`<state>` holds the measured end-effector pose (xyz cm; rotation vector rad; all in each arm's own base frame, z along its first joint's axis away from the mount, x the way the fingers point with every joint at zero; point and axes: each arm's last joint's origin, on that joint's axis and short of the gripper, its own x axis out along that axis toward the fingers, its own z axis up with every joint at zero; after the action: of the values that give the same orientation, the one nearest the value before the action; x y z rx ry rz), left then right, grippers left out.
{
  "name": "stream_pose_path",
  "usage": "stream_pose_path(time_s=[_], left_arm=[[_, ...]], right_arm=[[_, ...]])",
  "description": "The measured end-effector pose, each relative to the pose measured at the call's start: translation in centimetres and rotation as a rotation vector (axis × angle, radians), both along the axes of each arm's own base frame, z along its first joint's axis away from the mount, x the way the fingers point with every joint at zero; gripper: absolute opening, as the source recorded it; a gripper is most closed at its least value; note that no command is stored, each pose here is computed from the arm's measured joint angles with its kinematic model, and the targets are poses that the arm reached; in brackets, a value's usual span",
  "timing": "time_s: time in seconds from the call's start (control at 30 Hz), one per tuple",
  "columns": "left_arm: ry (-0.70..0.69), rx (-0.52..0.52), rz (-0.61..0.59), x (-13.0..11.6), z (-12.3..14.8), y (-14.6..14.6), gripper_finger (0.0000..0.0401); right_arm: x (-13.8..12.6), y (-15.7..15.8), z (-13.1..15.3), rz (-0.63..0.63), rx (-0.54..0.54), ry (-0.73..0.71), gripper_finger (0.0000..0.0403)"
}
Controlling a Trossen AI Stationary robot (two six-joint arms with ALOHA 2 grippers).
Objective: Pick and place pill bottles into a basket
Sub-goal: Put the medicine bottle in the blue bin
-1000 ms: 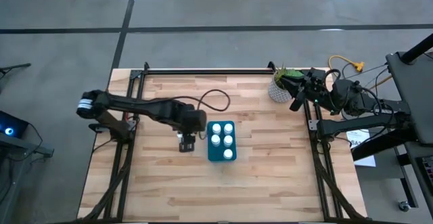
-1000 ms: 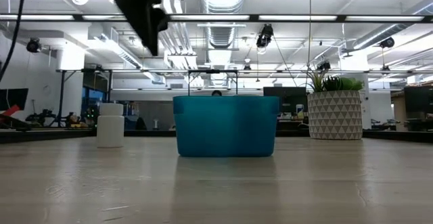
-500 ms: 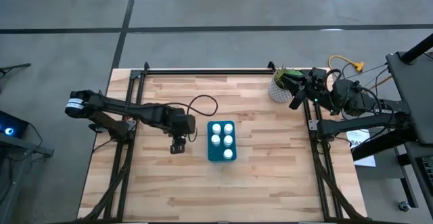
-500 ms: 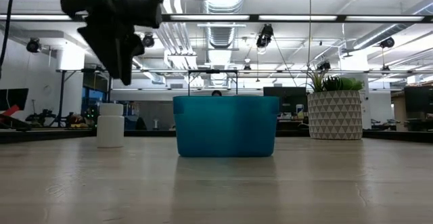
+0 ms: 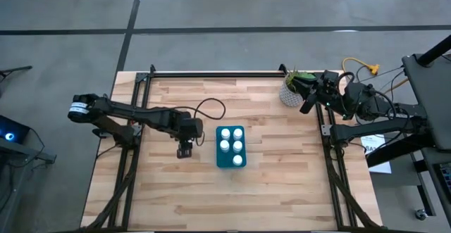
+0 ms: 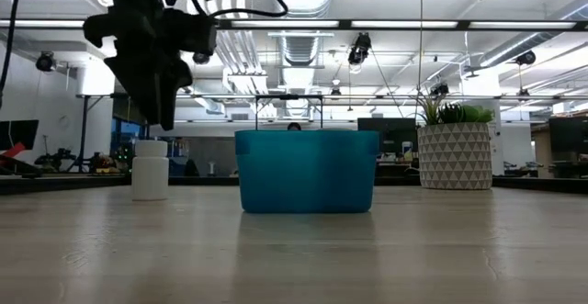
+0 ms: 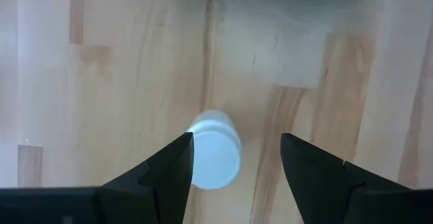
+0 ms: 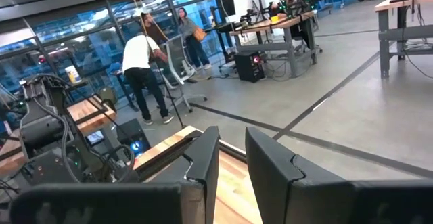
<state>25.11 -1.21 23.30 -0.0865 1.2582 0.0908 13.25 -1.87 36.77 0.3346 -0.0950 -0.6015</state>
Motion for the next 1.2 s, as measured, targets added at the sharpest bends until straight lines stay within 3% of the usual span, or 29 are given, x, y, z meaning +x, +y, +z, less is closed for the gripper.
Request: stream_pose_path(time_s=[0.33, 1.2], left_arm=[[0.054, 0.010, 0.006, -0.7, -1.6, 0.5, 0.0203], [-0.004, 0.015, 0.029, -0.2, -1.7, 1.1, 0.0203]], right_arm=[[0.2, 0.0, 0.0, -0.003, 0.000, 0.000, 0.0068], [0.2, 0.0, 0.0, -0.020, -0.001, -0.005, 0.0068]])
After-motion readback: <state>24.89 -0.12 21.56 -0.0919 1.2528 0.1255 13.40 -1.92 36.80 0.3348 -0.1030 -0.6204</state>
